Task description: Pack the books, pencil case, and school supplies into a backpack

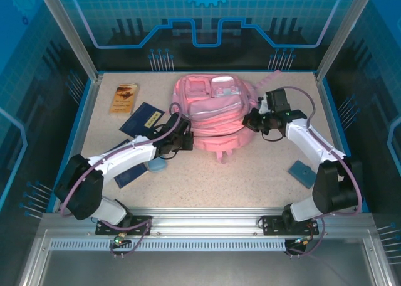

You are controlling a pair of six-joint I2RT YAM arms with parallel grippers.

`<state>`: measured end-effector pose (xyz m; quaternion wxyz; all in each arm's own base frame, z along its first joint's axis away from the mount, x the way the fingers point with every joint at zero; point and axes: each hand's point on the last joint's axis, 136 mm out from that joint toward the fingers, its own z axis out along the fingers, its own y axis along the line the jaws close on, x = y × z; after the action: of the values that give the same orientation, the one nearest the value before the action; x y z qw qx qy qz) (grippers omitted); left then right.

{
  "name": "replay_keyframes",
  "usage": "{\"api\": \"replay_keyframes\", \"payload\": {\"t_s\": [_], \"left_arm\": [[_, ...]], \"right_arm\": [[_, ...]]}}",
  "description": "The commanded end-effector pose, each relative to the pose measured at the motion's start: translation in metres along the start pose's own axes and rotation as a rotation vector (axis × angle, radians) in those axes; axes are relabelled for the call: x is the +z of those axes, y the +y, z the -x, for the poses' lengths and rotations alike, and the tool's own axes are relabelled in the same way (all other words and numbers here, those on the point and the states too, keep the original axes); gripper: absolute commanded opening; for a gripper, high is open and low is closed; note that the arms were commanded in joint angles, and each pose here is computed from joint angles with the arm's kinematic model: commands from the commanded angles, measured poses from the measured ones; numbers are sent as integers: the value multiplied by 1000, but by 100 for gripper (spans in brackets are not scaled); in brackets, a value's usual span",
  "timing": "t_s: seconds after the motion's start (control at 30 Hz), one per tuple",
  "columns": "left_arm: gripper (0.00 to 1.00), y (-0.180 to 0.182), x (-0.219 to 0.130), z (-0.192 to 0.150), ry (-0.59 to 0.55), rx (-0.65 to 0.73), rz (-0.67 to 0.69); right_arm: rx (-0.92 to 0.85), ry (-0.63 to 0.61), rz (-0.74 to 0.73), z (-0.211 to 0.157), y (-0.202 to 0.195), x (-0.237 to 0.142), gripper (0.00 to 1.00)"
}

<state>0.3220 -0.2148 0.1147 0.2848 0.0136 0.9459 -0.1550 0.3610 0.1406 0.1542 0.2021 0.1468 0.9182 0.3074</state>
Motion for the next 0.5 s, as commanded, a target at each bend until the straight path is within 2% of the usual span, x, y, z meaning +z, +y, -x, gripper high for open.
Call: {"api": "replay_keyframes", "payload": {"t_s": [0.0,0.17,0.3,0.47], "left_arm": [[0,-25,-3,13,-35,55,-137],[0,-46,-2,23,-53,79,-202],[0,-48,0,19,-40,86,-210],[0,-33,-1,14,-41,111,-138]], "right_arm": [[-16,-46,-18,9,-11,-15,7],[-15,-56,4,7,-6,-23,10],[-7,-45,29,4,-3,-24,8],[-7,-48,27,4,-4,-25,8]]}}
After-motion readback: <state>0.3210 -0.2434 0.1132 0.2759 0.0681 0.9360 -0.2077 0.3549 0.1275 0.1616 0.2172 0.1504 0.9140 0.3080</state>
